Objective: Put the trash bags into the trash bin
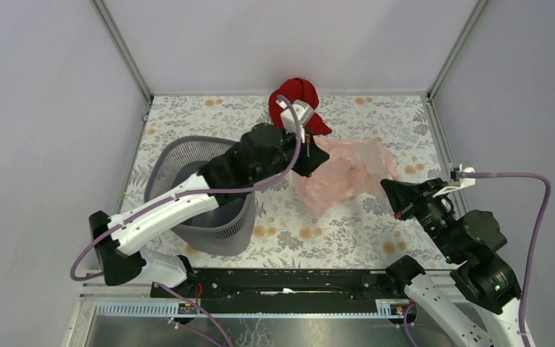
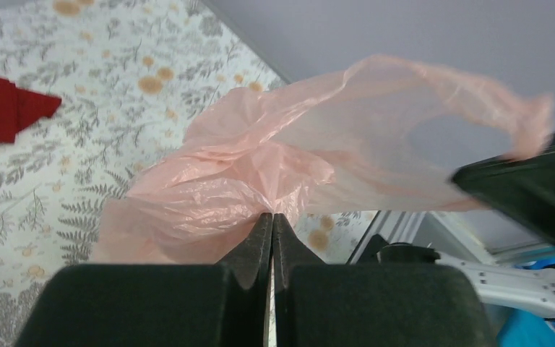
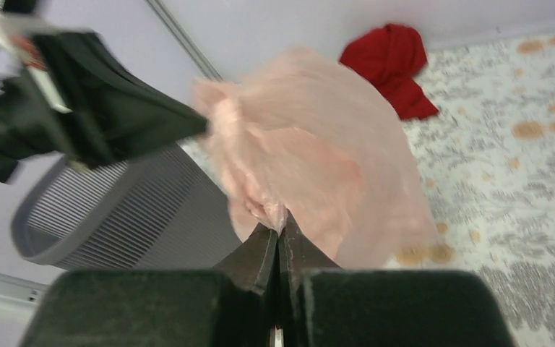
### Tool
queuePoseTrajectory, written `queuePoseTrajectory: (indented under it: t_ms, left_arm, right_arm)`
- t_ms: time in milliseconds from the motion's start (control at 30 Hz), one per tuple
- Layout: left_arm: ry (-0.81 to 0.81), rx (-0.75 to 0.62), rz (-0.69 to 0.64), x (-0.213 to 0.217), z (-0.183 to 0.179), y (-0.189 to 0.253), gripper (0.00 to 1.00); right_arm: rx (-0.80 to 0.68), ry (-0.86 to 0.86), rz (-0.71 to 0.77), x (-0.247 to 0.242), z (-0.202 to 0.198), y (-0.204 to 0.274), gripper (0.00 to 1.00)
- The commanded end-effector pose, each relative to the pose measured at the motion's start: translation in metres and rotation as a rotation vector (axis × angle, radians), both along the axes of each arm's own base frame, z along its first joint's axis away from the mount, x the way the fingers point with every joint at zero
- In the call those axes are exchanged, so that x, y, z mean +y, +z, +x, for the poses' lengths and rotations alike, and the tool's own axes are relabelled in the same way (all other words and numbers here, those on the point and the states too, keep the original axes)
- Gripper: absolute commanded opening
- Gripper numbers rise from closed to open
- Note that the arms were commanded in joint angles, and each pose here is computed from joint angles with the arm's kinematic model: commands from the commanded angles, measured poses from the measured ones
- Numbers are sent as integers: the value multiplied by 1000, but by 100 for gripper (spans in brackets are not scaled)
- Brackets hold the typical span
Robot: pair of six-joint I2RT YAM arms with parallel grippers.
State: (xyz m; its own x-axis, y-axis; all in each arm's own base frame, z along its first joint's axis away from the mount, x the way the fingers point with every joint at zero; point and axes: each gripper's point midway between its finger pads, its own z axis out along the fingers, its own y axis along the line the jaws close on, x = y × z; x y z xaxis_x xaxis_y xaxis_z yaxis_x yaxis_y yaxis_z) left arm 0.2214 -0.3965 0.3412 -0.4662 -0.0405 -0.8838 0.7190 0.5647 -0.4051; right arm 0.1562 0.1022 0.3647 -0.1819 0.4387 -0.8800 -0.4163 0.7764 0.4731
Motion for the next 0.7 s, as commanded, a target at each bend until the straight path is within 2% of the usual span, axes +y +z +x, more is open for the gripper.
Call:
queuePoseTrajectory:
  t_ms: [0,300,400,533,667]
  left_arm:
    - [-49,-33,-88,12,-5,29,0]
    - [-151,21,-108,9,-22,27,0]
    - [-138,37,-93,8,-19,19,0]
    - [-99,53,-52,10,-13,8,0]
    - [-85,68,-26,11,-11,-1,0]
  right_arm:
    - [101,-86,-59,-16,3,-39,0]
    - [144,-95,-38,-23,-9,-56,12]
    - [171,-86,-61,-22,-10,-61,26]
    - [204,-88,-89,-21,-8,-66,53]
    - [210,-81,-106,-21,-9,-61,72]
